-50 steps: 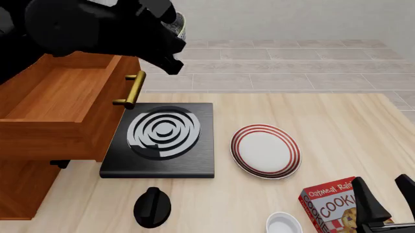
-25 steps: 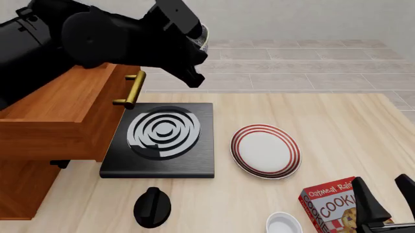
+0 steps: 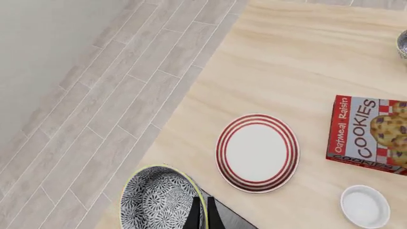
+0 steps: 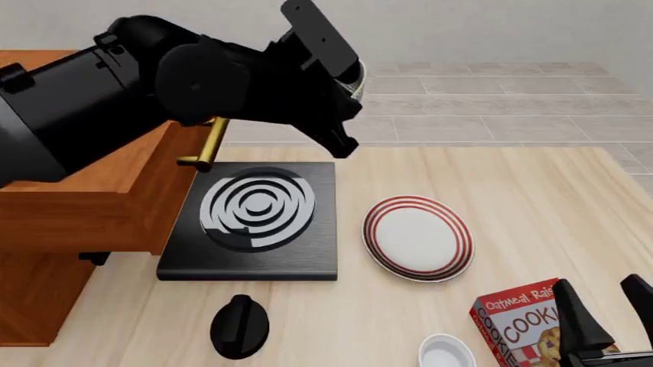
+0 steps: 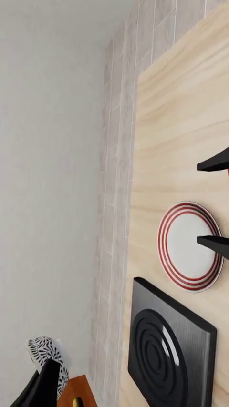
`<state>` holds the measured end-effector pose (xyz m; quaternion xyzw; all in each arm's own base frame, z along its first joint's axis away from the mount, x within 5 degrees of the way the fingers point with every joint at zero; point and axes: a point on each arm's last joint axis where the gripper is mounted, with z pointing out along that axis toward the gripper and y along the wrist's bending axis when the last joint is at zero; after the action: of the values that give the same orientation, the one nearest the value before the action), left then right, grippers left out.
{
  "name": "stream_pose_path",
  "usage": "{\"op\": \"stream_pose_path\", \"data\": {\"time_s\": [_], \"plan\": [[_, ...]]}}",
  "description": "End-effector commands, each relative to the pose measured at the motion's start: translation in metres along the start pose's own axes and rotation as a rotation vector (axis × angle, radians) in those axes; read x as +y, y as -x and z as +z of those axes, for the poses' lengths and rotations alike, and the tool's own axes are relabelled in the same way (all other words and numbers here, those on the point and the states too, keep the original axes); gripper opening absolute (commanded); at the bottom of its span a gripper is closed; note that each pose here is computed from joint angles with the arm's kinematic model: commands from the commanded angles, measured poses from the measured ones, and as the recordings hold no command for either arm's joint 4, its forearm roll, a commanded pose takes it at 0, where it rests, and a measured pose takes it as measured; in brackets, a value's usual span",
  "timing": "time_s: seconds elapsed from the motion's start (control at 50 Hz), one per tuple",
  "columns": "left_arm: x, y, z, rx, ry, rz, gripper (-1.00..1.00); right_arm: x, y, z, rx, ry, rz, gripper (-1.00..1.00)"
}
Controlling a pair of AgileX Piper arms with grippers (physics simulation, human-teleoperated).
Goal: Pick the akita bowl in the top layer of the wooden cabinet and place it on the plate.
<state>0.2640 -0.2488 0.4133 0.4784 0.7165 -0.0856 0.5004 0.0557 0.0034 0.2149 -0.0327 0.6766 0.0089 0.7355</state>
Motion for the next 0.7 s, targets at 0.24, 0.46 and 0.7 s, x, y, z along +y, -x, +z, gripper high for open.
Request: {"op": "stream_pose_path", "data": {"time_s": [0.24,0.46,0.7], "plan": [[-0.018,0.002,0.024,0.000,-0.040,0.025,-1.00,0.000,0.000,0.000,-0.001,0.006,-0.009,1.00],[-0.025,-0.001,0.043,0.011,-0.057,0.018,-1.00,0.000,0.000,0.000,-0.001,0.005,-0.007,1.00],[-0.031,-0.001,0.061,0.022,-0.071,0.019,-1.00,0.000,0.000,0.000,0.000,0.007,-0.002,1.00]]}}
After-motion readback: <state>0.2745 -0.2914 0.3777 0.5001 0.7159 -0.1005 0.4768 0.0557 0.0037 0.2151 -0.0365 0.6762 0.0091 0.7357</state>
